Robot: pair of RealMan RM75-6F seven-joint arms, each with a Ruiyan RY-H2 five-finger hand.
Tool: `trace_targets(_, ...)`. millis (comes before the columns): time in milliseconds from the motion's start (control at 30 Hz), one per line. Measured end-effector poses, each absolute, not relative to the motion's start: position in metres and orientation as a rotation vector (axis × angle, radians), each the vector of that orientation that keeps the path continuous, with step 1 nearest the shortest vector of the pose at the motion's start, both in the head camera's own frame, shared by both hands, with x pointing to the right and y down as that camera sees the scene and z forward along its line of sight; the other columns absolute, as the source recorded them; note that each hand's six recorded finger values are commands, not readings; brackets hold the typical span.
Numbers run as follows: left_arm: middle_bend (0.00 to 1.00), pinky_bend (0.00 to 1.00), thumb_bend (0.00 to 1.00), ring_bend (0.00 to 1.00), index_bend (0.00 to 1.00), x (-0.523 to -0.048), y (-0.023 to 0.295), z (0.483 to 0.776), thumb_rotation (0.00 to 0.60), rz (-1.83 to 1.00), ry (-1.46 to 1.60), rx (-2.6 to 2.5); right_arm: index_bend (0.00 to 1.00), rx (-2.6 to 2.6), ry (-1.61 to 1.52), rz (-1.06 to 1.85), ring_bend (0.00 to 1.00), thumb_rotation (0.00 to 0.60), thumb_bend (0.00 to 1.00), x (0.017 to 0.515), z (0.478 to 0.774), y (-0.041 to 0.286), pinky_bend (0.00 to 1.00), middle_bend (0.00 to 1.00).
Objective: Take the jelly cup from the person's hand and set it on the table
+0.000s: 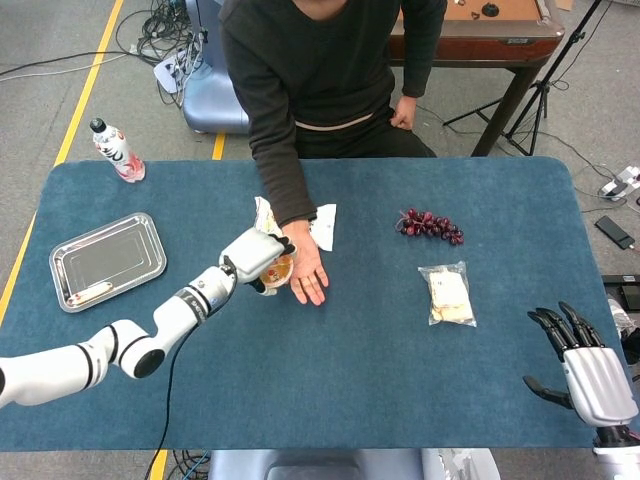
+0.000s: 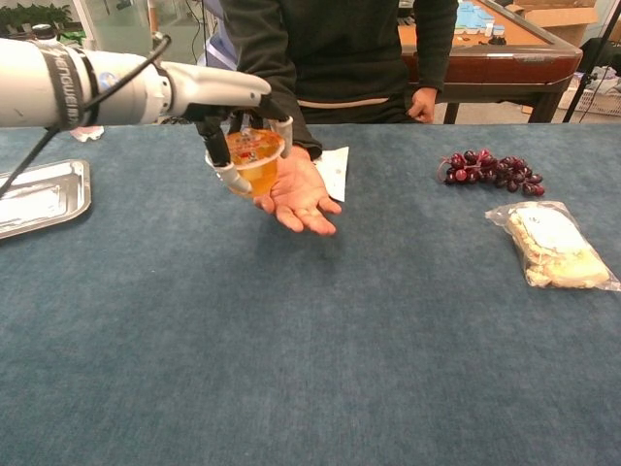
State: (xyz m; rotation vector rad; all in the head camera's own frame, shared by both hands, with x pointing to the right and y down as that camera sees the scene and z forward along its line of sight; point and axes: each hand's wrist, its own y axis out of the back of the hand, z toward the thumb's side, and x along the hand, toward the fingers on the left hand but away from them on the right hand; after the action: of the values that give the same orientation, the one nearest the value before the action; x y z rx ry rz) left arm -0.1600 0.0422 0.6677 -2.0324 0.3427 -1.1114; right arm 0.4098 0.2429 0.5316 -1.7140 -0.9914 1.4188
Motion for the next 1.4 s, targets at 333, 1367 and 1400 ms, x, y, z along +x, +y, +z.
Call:
trace_targets(333, 0.29, 0.6, 0.17, 0.39, 0.41, -0.221, 0.055, 0.681, 0.6, -1.233, 0.34, -2.001, 0.15, -1.728, -0.98, 1.395, 0.0, 0.6, 0.11, 0.403, 0.533, 0.24, 0.16, 0.15)
trace_targets(1367, 0.0, 0.14, 0.17, 0.0, 0.0, -0.247, 0.071, 0.693, 0.6, -1.371, 0.497, -2.082, 0.15, -1.716, -1.006, 1.406, 0.0, 0.6, 0.11, 0.412, 0.531, 0.242, 0.16, 0.15)
trace_targets(1400, 0.0, 0.14, 0.17, 0.0, 0.0, -0.252, 0.07, 0.688, 0.6, -1.368, 0.534, -2.072, 0.15, -1.715, -1.009, 1.408, 0.0, 0.6, 0.11, 0.413, 0.531, 0.242, 0.16, 0.15)
